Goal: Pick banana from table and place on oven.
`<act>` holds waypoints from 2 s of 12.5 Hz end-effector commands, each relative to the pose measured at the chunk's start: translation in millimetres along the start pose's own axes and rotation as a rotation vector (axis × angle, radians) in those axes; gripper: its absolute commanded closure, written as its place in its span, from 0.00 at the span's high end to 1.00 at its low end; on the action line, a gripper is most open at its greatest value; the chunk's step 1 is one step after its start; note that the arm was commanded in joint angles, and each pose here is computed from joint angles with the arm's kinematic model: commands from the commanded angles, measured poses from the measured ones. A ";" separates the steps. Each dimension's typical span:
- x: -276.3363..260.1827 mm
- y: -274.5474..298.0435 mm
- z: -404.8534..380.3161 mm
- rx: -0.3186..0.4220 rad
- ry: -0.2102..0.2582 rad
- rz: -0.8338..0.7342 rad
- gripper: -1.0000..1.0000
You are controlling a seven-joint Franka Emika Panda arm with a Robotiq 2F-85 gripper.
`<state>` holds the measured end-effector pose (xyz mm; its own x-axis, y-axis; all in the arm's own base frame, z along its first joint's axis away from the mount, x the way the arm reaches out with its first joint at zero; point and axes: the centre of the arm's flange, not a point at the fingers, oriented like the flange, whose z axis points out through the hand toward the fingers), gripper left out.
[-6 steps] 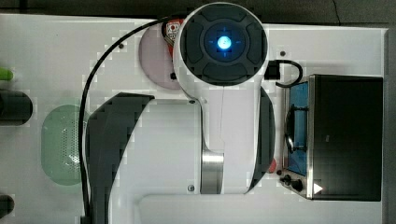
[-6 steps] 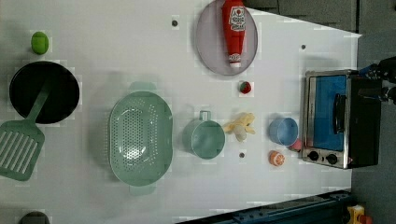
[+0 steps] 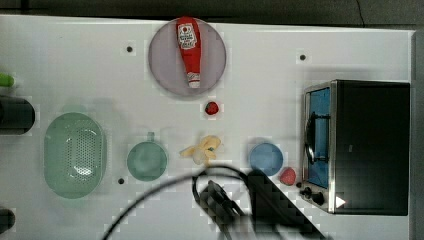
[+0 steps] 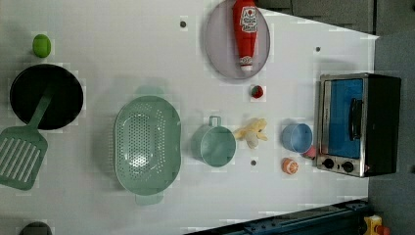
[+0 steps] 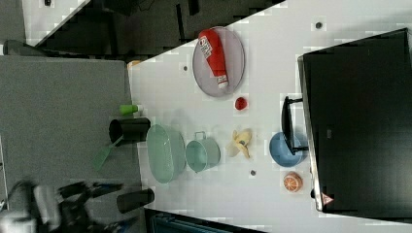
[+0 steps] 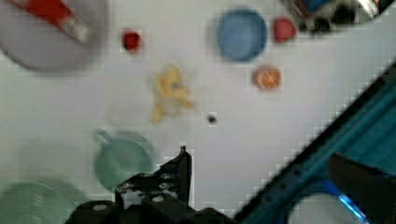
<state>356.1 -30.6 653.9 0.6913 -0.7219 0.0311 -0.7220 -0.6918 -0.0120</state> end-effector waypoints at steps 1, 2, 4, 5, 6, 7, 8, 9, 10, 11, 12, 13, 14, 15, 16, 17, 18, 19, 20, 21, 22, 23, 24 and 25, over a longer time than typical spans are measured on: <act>15.6 -17.1 37.0 -0.050 -0.058 0.048 1.00; 17.0 -24.9 50.6 -0.063 -0.064 0.039 1.00; 23.2 -44.3 84.5 -0.076 -0.064 0.020 1.00; 27.5 -54.8 103.8 -0.076 -0.059 0.011 1.00; 32.6 -64.8 124.6 -0.073 -0.053 0.004 1.00; 37.4 -73.7 145.9 -0.072 -0.050 -0.003 1.00; 41.7 -81.2 168.1 -0.074 -0.052 -0.008 1.00; 45.7 -87.5 190.4 -0.078 -0.055 -0.012 1.00; 49.7 -92.8 213.2 -0.080 -0.059 -0.014 1.00; 53.1 -97.0 236.0 -0.083 -0.063 -0.016 1.00; 55.8 -100.4 258.3 -0.085 -0.067 -0.017 1.00; 57.5 -103.8 279.9 -0.087 -0.071 -0.020 1.00; 57.8 -107.1 301.6 -0.091 -0.077 -0.025 1.00; 57.1 -110.3 322.2 -0.096 -0.084 -0.030 1.00; 55.5 -113.4 342.4 -0.100 -0.090 -0.037 1.00; 52.8 -116.4 361.9 -0.102 -0.095 -0.044 1.00; 49.8 -119.9 380.3 -0.099 -0.095 -0.053 1.00; 46.4 -123.0 396.6 -0.092 -0.092 -0.060 1.00; 43.4 -125.5 410.6 -0.082 -0.087 -0.063 1.00; 40.7 -126.6 423.2 -0.074 -0.082 -0.053 1.00; 37.9 -126.8 435.0 -0.073 -0.082 -0.025 1.00; 34.3 -126.1 446.5 -0.081 -0.089 0.014 1.00; 30.4 -125.4 457.4 -0.094 -0.099 0.044 1.00; 27.0 -125.7 466.5 -0.102 -0.107 0.060 1.00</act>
<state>477.1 20.8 175.2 0.6818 -0.7231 -0.1108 -0.7143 -0.6907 0.1127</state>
